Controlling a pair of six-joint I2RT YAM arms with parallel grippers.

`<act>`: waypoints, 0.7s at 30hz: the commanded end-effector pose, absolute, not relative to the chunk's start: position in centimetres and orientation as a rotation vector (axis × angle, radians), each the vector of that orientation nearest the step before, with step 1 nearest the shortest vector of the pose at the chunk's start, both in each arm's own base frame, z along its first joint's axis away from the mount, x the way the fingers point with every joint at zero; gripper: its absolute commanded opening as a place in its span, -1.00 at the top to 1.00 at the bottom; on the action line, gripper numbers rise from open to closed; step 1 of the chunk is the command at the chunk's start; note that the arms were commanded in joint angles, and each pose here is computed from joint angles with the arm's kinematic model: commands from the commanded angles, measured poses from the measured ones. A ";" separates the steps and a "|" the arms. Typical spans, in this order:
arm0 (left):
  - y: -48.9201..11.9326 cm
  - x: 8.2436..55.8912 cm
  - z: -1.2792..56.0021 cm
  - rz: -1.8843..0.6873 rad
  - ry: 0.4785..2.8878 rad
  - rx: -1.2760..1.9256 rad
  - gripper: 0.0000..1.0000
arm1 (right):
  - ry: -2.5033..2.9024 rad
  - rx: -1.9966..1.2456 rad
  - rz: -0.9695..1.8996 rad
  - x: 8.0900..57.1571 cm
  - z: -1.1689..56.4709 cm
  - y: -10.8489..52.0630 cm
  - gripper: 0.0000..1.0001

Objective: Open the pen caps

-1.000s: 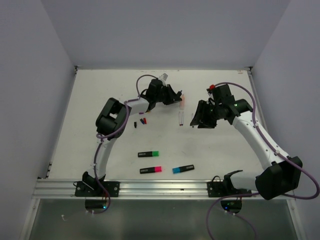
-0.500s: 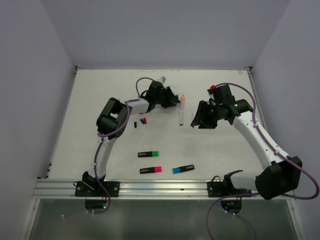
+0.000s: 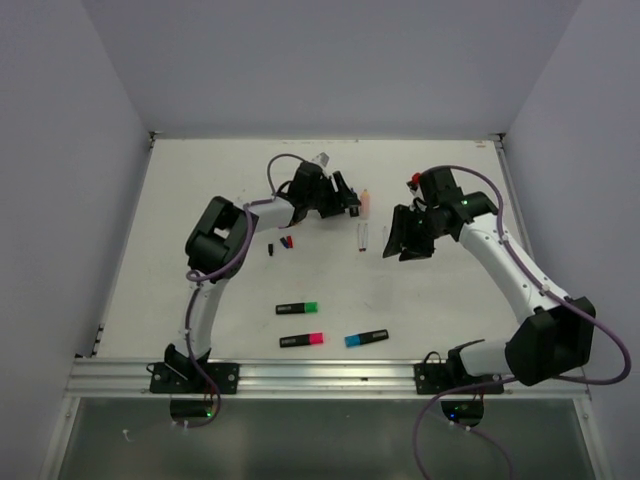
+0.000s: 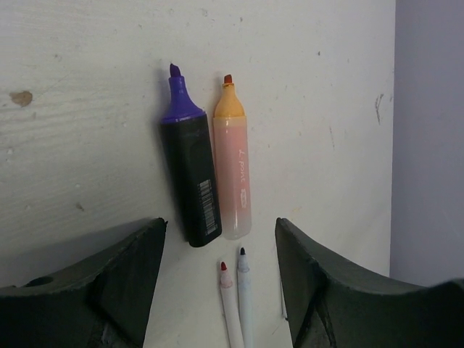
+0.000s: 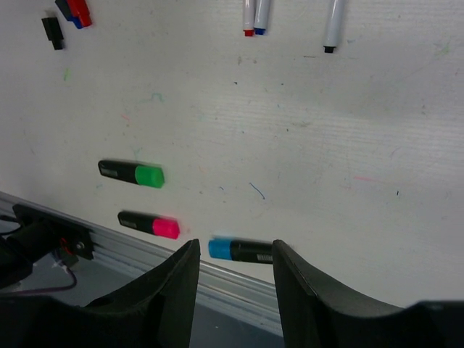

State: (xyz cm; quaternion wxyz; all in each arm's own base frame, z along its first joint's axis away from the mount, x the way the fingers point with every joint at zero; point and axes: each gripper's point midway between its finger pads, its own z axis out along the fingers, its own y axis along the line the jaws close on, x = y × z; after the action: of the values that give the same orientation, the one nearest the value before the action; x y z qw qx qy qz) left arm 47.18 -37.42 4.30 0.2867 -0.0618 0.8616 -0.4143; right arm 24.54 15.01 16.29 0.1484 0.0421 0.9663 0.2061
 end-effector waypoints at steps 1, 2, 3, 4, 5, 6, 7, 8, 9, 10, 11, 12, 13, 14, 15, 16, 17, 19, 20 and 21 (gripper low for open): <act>-34.8 46.3 4.4 -0.961 2.352 -0.163 -0.34 | 2.780 0.007 0.554 24.7 17.1 14.5 0.02; -34.4 46.3 4.7 -0.945 2.350 -0.157 -0.35 | 2.804 -0.021 0.547 24.5 16.7 14.5 0.02; -33.8 46.0 5.6 -0.930 2.346 -0.157 -0.35 | 2.819 -0.054 0.548 24.2 16.5 14.8 0.02; -33.6 45.8 6.0 -0.924 2.344 -0.155 -0.35 | 2.837 -0.091 0.549 23.9 16.2 15.0 0.02; -33.2 45.8 6.6 -0.910 2.337 -0.143 -0.35 | 2.863 -0.116 0.549 23.5 15.9 15.2 0.01; -32.6 45.5 7.9 -0.899 2.325 -0.141 -0.36 | 2.891 -0.152 0.558 23.1 15.4 15.8 0.00; -32.4 45.3 8.8 -0.894 2.315 -0.135 -0.36 | 2.908 -0.181 0.572 22.7 15.0 16.3 0.00; -32.1 45.2 9.5 -0.883 2.307 -0.121 -0.35 | 2.932 -0.212 0.561 22.2 14.6 16.6 -0.01; -31.5 44.5 11.0 -0.871 2.308 -0.118 -0.36 | 2.955 -0.283 0.552 21.4 14.0 17.7 -0.01; -31.2 44.2 11.9 -0.863 2.303 -0.107 -0.36 | 2.970 -0.308 0.543 20.9 13.7 18.1 -0.01; -30.7 43.9 13.9 -0.848 2.272 -0.089 -0.36 | 2.976 -0.337 0.540 20.4 13.2 18.6 -0.01; -30.0 43.2 14.2 -0.821 2.294 -0.089 -0.36 | 2.982 -0.386 0.542 19.6 13.0 19.4 -0.01; -29.6 42.6 15.0 -0.805 2.293 -0.083 -0.36 | 2.984 -0.383 0.548 19.4 12.8 19.7 -0.01; -28.8 41.9 15.2 -0.776 2.302 -0.065 -0.36 | 2.982 -0.391 0.559 19.2 12.5 19.9 -0.01; -27.6 40.9 16.3 -0.727 2.311 -0.074 -0.36 | 2.980 -0.401 0.565 19.0 12.5 20.1 -0.01; -26.9 40.1 16.4 -0.693 2.324 -0.051 -0.36 | 2.972 -0.399 0.576 19.0 12.6 20.2 -0.01; -25.9 38.8 15.4 -0.662 2.360 -0.047 -0.36 | 2.965 -0.400 0.582 19.0 12.7 20.2 -0.01; -24.5 36.2 15.9 -0.641 2.382 -0.021 -0.37 | 2.953 -0.398 0.598 19.0 12.9 20.3 -0.02; -23.5 34.2 13.8 -0.615 2.441 0.005 -0.37 | 2.956 -0.392 0.602 18.8 12.8 20.3 -0.02; -23.2 32.6 14.3 -0.646 2.441 0.031 -0.36 | 2.956 -0.388 0.615 18.6 12.8 20.3 -0.02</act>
State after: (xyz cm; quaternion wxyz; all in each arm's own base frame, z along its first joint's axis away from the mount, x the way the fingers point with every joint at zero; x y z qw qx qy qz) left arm 37.78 -26.53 19.09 0.3724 -0.0155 0.8771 -0.3030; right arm 18.99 19.92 11.83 0.0357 -0.1251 0.9759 0.1753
